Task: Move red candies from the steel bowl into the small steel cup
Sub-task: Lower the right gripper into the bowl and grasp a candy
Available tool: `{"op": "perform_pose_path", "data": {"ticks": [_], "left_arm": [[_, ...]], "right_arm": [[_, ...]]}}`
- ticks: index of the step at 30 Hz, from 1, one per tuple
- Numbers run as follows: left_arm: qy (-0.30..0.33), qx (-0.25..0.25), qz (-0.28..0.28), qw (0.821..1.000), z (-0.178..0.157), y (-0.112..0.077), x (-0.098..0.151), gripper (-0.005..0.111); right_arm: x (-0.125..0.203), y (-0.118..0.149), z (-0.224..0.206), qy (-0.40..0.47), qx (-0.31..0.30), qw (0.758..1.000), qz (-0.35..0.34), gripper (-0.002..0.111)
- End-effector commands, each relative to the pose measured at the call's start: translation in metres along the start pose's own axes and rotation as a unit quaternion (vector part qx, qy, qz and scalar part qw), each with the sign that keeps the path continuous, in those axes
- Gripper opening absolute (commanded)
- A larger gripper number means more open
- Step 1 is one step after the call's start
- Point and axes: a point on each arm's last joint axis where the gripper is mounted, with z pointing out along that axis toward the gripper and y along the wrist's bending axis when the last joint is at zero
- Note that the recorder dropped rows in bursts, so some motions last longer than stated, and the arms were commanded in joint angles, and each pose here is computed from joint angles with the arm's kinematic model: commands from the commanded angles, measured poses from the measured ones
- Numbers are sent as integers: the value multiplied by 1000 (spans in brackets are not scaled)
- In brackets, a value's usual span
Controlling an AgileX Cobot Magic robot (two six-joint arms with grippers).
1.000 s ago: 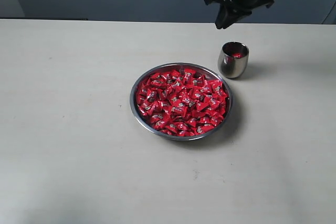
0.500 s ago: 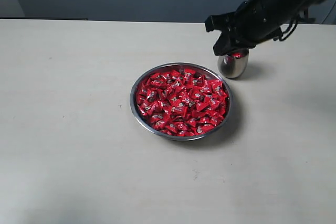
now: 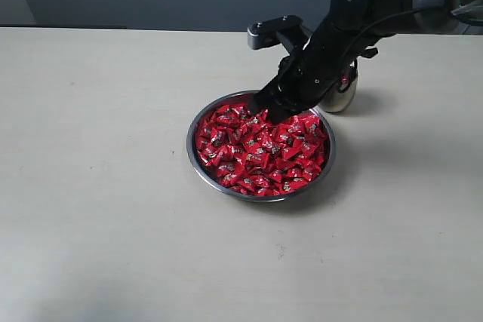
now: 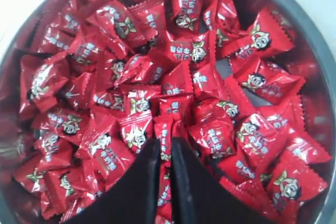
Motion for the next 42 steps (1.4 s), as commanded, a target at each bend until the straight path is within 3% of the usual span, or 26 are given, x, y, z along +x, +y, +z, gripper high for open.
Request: {"op": "perform_pose_path", "data": {"ticks": [1,8,14,20,34,42], "left_arm": [[-11,-1,0,1000,-1,0,-4,0],[-11,-1,0,1000,-1,0,-4,0],[-11,-1,0,1000,-1,0,-4,0],[-11,-1,0,1000,-1,0,-4,0],[-11,-1,0,1000,-1,0,-4,0],[-11,-1,0,1000,-1,0,-4,0]], "right_arm": [[-8,2,-4,-1,6,1000,-13,9],[-6,15,11,25,-3,999,-31,12],[-2,16,22,42,-9,999,-30,46],[-1,11,33,44,6,998,-39,39],[-14,7,32,21,25,998,-49,39],[1,1,61,83,19,996,-38,39]]}}
